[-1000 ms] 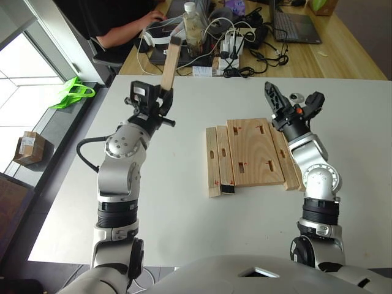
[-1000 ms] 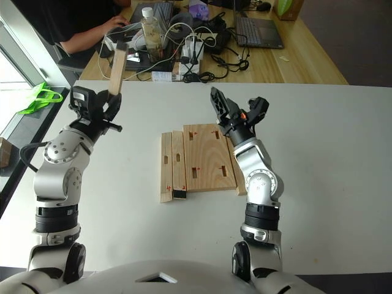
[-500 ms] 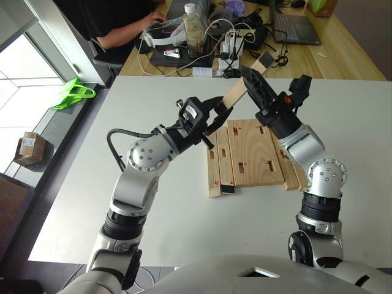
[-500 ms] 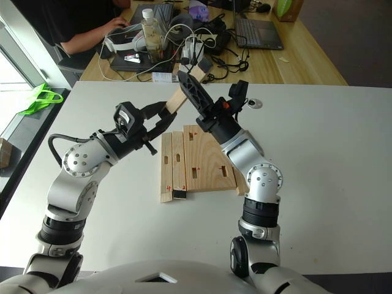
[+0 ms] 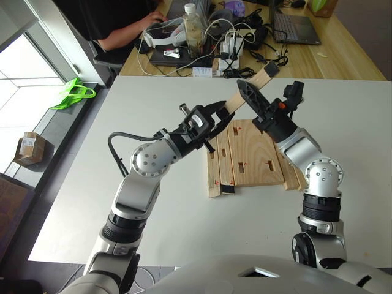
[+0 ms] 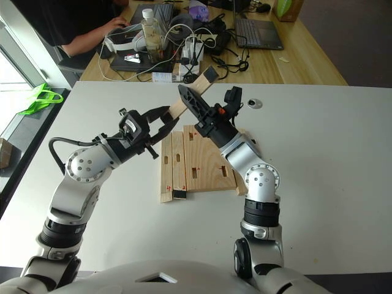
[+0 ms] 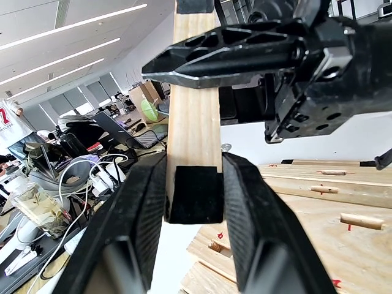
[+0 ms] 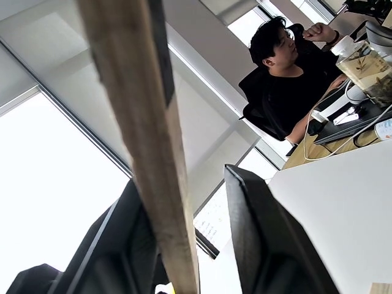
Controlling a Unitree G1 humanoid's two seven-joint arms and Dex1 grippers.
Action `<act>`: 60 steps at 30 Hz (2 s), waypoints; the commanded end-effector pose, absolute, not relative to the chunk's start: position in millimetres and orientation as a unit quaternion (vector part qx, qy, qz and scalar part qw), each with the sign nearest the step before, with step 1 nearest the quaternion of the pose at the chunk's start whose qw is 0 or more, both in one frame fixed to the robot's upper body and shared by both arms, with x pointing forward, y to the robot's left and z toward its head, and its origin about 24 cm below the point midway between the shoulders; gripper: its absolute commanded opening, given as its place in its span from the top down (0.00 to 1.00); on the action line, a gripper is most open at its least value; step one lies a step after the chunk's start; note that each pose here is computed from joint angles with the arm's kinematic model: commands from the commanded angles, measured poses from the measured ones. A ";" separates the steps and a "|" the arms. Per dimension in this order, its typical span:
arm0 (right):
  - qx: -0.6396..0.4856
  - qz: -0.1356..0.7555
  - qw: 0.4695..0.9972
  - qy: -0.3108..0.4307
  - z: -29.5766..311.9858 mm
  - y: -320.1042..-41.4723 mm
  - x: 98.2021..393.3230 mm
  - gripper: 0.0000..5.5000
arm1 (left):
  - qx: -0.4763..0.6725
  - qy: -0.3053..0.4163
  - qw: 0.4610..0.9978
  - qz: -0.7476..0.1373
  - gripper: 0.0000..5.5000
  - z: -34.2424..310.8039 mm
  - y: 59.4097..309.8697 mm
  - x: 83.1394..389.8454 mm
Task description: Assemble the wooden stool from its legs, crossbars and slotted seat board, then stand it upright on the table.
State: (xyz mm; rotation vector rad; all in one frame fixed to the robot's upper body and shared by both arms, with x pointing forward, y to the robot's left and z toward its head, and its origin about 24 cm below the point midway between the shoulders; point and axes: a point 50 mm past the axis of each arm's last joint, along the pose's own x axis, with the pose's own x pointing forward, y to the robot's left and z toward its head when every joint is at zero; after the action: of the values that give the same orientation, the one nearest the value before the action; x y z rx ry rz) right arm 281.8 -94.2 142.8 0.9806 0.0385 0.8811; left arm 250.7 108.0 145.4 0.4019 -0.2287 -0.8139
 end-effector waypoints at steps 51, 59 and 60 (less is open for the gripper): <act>0.166 0.082 0.977 0.105 57.4 -240.1 260.1 0.93 | -0.019 0.005 1.000 -0.002 0.60 106.9 166.0 254.6; 0.203 0.119 0.968 0.091 73.3 -217.8 259.0 0.93 | -0.025 0.002 0.999 0.025 0.60 105.4 167.2 249.3; 0.207 0.121 0.967 0.088 74.8 -214.0 259.2 0.93 | -0.025 0.002 0.999 0.025 0.60 105.5 167.0 249.5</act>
State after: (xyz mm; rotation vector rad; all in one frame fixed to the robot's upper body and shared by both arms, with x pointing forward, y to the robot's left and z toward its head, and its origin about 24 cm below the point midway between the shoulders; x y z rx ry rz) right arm 257.6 -224.0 69.1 0.3941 0.1940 0.2219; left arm 250.1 167.9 103.0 -0.0540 0.0167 0.0446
